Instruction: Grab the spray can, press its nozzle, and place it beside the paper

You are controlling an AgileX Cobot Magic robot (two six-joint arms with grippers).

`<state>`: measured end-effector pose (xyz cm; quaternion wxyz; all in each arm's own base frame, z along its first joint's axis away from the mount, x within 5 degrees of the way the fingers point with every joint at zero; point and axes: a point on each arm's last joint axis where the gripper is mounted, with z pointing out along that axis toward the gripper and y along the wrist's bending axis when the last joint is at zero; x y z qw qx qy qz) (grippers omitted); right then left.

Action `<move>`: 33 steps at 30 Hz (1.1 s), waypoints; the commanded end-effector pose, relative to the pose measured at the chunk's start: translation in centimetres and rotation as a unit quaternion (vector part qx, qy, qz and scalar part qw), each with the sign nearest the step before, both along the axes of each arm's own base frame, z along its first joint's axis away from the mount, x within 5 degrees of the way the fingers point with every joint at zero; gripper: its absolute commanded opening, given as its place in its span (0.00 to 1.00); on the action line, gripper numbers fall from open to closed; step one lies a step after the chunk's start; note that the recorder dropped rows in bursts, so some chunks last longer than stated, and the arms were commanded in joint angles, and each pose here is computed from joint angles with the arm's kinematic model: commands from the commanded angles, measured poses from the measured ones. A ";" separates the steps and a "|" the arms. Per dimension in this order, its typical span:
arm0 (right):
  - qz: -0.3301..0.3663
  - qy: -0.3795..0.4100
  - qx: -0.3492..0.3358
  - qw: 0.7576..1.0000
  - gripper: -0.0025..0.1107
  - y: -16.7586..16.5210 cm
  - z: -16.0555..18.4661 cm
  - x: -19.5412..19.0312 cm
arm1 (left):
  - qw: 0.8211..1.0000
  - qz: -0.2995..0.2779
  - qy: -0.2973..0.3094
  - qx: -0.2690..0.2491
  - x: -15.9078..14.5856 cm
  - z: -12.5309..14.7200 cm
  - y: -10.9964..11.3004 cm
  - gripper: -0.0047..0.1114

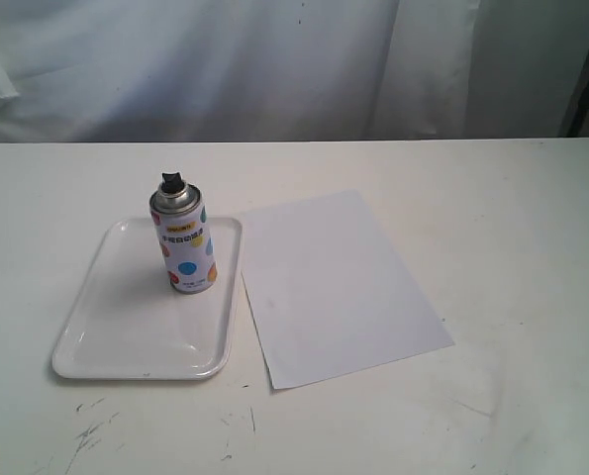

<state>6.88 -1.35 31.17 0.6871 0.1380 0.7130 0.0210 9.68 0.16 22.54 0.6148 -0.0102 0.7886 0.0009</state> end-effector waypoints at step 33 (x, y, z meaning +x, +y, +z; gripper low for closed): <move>0.037 0.012 -0.073 0.997 0.02 0.9 -7.8 -2.1 | 1.000 0.002 -0.002 -0.002 0.0 -0.1 0.0 0.04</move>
